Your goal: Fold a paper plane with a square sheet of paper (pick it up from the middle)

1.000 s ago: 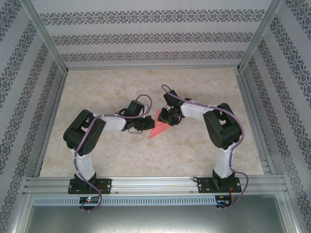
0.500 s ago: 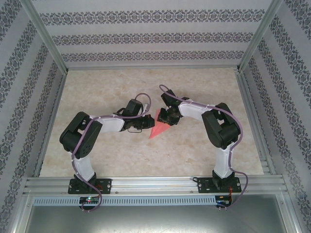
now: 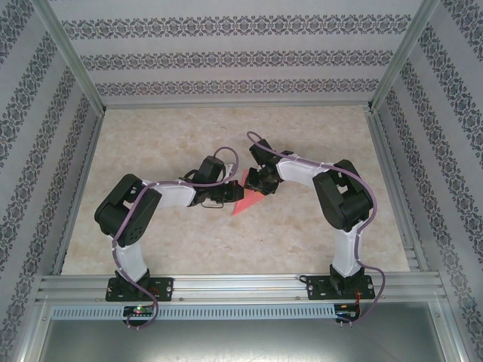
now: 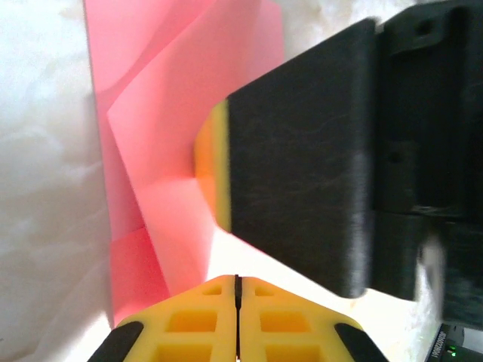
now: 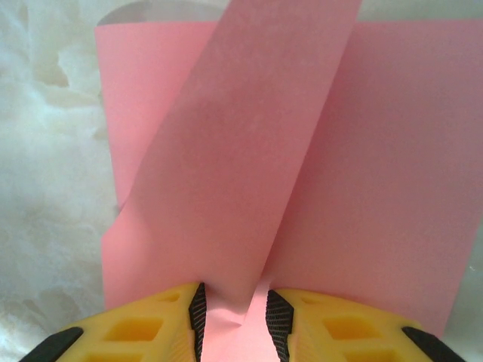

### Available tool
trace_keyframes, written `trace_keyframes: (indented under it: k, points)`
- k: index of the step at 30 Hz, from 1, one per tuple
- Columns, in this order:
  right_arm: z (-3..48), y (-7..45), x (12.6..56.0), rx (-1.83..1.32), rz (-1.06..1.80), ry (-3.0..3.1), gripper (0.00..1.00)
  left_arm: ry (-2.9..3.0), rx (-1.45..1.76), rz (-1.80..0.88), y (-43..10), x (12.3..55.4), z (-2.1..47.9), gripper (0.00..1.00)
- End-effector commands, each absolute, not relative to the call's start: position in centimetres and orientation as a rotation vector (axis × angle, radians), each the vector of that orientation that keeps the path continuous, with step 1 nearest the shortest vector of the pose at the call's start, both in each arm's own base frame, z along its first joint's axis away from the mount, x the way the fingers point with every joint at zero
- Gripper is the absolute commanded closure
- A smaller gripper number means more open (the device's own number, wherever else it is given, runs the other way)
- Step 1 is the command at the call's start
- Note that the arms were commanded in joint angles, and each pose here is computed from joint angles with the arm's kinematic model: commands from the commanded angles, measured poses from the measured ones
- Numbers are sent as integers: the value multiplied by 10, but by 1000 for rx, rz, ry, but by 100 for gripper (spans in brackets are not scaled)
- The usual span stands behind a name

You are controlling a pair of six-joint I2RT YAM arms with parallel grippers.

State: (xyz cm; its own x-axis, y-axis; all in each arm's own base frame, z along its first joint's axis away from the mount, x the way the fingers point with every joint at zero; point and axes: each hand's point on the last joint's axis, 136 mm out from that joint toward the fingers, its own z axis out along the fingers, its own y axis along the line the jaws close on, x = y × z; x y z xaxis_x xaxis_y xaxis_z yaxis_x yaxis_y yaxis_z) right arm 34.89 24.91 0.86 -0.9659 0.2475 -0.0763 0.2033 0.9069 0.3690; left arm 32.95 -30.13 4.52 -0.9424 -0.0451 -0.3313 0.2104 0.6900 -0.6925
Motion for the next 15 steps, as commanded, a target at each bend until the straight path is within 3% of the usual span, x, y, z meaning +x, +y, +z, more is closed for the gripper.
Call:
trace_keyframes:
  k: [1, 15]
  points:
    - [-67, 200, 294, 424, 142, 3168, 65, 2618, 137, -1073, -302, 329, 35, 92]
    - [-74, 194, 290, 427, 88, 3183, 66, 2663, 122, -989, -294, 330, 24, 93]
